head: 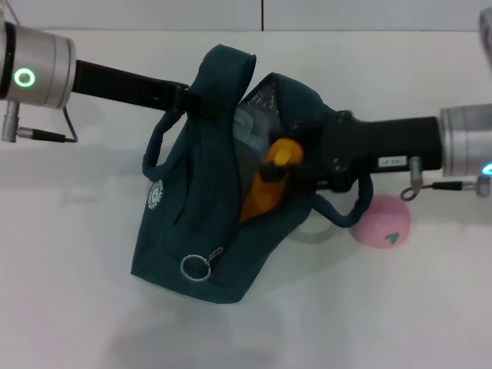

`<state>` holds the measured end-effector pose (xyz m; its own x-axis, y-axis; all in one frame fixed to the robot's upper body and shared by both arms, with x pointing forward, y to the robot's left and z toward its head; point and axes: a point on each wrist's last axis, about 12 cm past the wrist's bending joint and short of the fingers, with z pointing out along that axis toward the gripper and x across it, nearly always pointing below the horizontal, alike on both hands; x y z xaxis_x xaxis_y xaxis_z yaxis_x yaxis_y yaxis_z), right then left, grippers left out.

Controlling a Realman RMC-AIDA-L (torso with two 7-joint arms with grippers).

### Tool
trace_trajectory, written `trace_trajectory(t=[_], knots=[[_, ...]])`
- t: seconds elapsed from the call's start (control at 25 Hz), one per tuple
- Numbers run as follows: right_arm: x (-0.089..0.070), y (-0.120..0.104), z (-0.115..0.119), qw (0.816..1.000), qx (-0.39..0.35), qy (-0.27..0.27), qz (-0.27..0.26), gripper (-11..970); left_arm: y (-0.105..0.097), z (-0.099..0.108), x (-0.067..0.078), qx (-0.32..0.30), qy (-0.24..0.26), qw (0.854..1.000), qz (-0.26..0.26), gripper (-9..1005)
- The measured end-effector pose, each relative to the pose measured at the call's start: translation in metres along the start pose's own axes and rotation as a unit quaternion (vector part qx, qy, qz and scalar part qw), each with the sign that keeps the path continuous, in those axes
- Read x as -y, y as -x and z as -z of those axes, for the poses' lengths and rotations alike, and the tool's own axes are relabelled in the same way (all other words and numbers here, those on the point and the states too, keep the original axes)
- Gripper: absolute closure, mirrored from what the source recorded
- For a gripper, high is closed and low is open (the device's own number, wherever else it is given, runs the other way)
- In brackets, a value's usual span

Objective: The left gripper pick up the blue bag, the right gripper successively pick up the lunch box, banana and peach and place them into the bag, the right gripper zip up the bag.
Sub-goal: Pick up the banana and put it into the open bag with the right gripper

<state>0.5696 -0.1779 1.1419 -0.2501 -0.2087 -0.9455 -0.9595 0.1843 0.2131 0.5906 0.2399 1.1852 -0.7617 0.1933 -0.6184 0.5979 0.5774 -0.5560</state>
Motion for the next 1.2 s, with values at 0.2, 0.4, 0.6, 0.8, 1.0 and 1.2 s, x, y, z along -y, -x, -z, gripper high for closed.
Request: trace_trajectory(t=[0.2, 0.4, 0.6, 0.8, 1.0, 1.2], knots=[[-0.005, 0.01, 0.014, 1.0, -0.007, 0.016, 0.002, 353, -0.004, 0.001, -0.004, -0.002, 0.001, 1.0, 0.007, 947], [-0.005, 0.017, 0.021, 1.0, 0.019, 0.0, 0.013, 353, -0.003, 0.001, -0.004, -0.002, 0.0, 1.0, 0.002, 946], [0.001, 0.021, 0.016, 1.0, 0.0, -0.016, 0.023, 353, 0.0, 0.001, -0.003, -0.002, 0.0, 1.0, -0.003, 946], [0.005, 0.021, 0.001, 0.998, -0.069, -0.009, 0.001, 352, 0.001, 0.001, -0.003, 0.001, -0.002, 1.0, -0.008, 946], [0.003, 0.023, 0.003, 0.997, -0.073, -0.006, 0.009, 352, -0.001, 0.001, -0.004, 0.0, 0.0, 1.0, -0.011, 946], [-0.002, 0.023, -0.003, 0.996, -0.085, 0.012, 0.016, 295, -0.001, 0.002, -0.004, 0.001, 0.0, 1.0, -0.011, 946]])
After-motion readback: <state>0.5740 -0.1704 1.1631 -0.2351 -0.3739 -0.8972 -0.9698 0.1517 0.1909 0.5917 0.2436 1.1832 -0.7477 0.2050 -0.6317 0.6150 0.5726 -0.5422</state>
